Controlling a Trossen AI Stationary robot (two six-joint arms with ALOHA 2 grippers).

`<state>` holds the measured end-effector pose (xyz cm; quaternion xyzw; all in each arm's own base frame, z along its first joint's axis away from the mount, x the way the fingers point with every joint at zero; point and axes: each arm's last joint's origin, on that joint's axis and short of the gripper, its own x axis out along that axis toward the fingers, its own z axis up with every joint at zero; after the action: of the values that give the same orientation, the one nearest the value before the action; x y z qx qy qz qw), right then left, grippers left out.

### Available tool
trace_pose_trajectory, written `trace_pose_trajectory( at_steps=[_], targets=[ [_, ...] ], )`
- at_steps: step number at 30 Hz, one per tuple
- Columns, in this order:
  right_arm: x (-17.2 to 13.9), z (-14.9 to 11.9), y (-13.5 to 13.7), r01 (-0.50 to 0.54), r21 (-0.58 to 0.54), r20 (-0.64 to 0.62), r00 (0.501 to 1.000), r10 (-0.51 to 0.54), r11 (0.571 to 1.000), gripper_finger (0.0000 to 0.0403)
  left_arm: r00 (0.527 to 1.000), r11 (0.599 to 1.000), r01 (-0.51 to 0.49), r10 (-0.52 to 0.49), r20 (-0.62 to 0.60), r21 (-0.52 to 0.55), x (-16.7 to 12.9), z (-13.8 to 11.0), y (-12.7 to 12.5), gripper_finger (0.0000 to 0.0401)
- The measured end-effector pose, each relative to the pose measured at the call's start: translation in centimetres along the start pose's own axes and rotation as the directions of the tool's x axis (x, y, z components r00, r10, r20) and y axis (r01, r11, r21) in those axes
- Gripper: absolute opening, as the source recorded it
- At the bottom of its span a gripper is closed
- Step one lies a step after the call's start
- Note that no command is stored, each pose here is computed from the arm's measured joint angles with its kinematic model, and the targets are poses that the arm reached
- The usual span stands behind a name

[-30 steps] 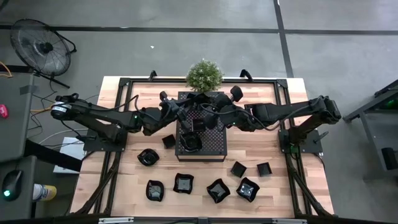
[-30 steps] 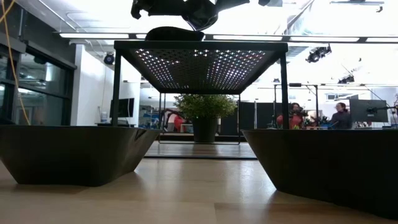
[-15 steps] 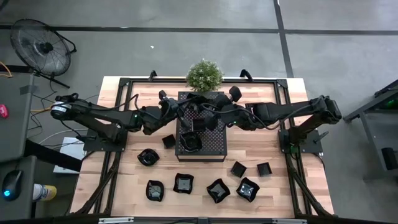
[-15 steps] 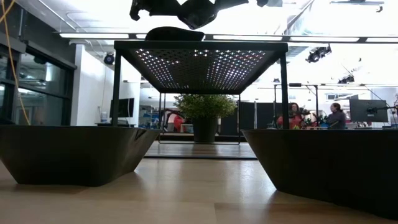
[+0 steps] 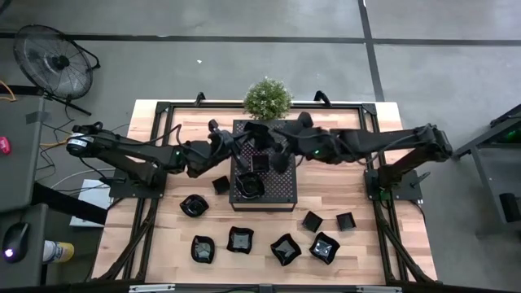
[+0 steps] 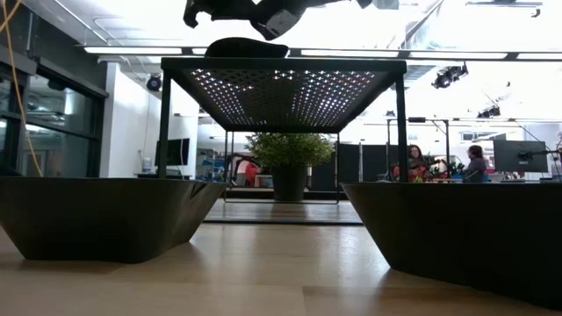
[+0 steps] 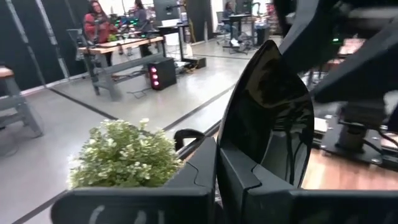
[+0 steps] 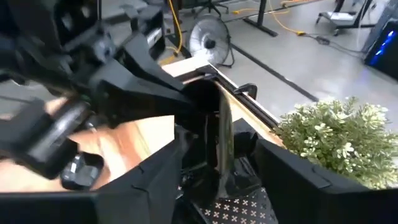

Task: Pick & Place Mini shaped plates
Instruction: Stack the leaf-shaped plate on top of the leaf-shaped plates on the shelf

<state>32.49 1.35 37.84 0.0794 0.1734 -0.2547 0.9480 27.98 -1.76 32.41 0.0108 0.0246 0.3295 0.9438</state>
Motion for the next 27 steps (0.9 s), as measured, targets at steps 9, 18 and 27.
trace_pose_trajectory(
  at_steps=[9,18,27],
  targets=[
    [-5.6,1.6,-3.9,0.032,0.089,-0.011,0.999,-0.031,0.996,0.0222,0.999,0.994,-0.019,0.014,-0.046,-0.111,-1.1,0.4,1.2,0.0001],
    [-8.2,0.3,-6.7,0.172,0.014,-0.16,0.973,-0.168,0.985,0.0223,0.984,0.944,0.085,-0.131,-0.124,-0.319,-3.6,1.3,3.3,0.0],
    [-7.9,-2.6,-8.0,0.235,-0.093,-0.317,0.914,-0.252,0.968,0.0223,0.958,0.882,0.107,-0.214,-0.189,-0.46,-4.5,1.1,4.0,0.0]
  ],
)
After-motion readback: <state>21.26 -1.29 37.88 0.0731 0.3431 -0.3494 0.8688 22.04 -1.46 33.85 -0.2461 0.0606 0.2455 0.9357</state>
